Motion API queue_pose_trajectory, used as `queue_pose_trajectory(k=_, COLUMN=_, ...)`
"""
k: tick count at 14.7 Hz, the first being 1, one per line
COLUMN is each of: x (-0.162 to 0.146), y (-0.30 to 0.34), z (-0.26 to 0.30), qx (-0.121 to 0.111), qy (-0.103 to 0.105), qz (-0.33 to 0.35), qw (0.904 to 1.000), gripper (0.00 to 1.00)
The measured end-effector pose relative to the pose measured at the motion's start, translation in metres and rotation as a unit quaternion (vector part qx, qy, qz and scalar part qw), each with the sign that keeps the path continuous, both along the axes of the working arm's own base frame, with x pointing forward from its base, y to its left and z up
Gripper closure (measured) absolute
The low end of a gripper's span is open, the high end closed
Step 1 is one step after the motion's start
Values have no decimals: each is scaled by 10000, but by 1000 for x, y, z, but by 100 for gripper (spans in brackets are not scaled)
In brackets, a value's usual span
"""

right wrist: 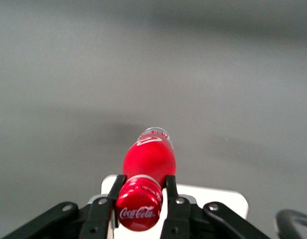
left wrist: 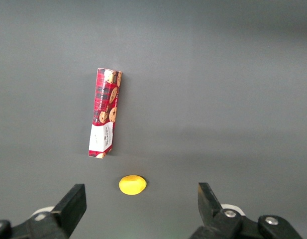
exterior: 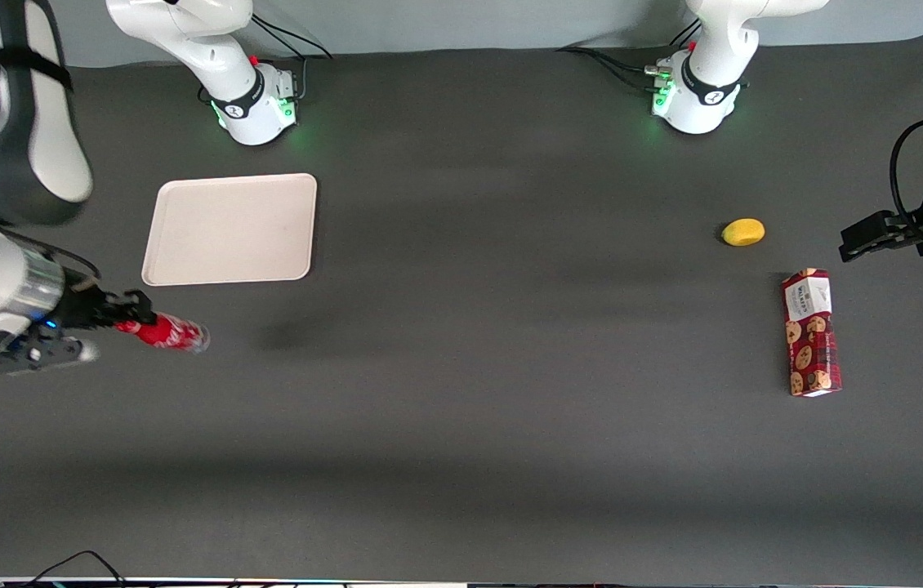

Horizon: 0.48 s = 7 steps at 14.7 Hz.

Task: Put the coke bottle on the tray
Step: 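Lift the bottle and carry it with the right gripper onto the tray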

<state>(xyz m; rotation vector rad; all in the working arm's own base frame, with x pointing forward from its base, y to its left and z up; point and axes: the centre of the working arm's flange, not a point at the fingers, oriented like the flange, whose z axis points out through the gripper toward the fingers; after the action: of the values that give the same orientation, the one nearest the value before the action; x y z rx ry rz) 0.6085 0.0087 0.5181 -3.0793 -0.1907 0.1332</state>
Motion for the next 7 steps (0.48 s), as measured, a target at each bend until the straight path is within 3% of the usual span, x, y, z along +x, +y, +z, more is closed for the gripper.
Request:
queue_pose_trajectory(k=2, x=-9, y=-2, z=25, qx=-83, qy=-10, qz=39, qw=10000, gripper=64)
queue_pose_trajectory(k=7, x=-9, y=-12, z=2, qx=-134, qy=208, qz=-24, qw=9997, gripper=64)
